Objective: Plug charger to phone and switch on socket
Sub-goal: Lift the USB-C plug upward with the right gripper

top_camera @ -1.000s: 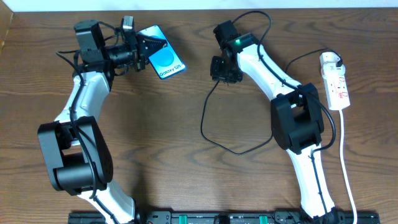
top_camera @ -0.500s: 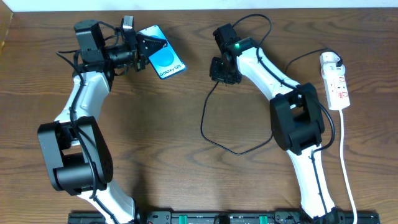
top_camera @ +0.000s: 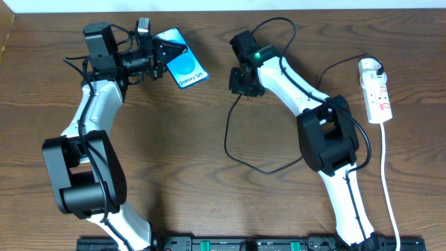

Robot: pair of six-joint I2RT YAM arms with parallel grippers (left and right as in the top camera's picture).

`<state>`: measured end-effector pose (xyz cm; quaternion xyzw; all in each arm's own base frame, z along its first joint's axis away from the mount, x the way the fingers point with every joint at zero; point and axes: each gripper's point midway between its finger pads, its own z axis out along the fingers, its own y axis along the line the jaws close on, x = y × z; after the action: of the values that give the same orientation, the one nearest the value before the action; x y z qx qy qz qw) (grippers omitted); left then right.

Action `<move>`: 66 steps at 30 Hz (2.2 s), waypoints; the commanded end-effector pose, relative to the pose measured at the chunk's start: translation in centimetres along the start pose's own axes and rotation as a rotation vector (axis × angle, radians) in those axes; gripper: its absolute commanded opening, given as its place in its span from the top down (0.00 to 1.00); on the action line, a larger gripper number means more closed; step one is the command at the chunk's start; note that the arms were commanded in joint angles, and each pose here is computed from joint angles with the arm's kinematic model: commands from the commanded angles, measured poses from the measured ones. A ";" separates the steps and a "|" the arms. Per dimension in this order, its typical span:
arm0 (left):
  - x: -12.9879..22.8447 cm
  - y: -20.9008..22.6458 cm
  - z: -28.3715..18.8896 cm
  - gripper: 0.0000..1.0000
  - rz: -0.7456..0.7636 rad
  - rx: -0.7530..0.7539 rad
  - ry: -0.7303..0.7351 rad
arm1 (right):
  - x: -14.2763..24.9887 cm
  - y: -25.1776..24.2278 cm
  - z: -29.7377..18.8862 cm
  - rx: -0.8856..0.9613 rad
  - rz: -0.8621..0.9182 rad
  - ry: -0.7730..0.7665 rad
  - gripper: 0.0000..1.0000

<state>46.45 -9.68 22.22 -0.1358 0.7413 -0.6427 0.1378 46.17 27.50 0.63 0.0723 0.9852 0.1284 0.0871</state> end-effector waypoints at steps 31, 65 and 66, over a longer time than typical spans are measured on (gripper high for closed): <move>0.6 -1.6 -0.2 0.93 0.045 0.027 0.028 | 2.7 4.9 -15.5 -0.683 -0.698 0.061 0.99; 0.6 -1.8 -0.2 0.92 0.034 0.034 0.029 | 3.4 5.0 -21.4 -0.878 -0.649 0.069 0.99; 0.6 -1.8 -0.2 0.93 0.034 0.034 0.030 | 3.4 4.9 -21.5 -0.870 -0.651 0.064 0.99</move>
<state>46.12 -9.87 22.69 -0.1263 0.7362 -0.6521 0.1297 39.74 28.16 18.97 -0.2742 0.8225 0.4908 0.0859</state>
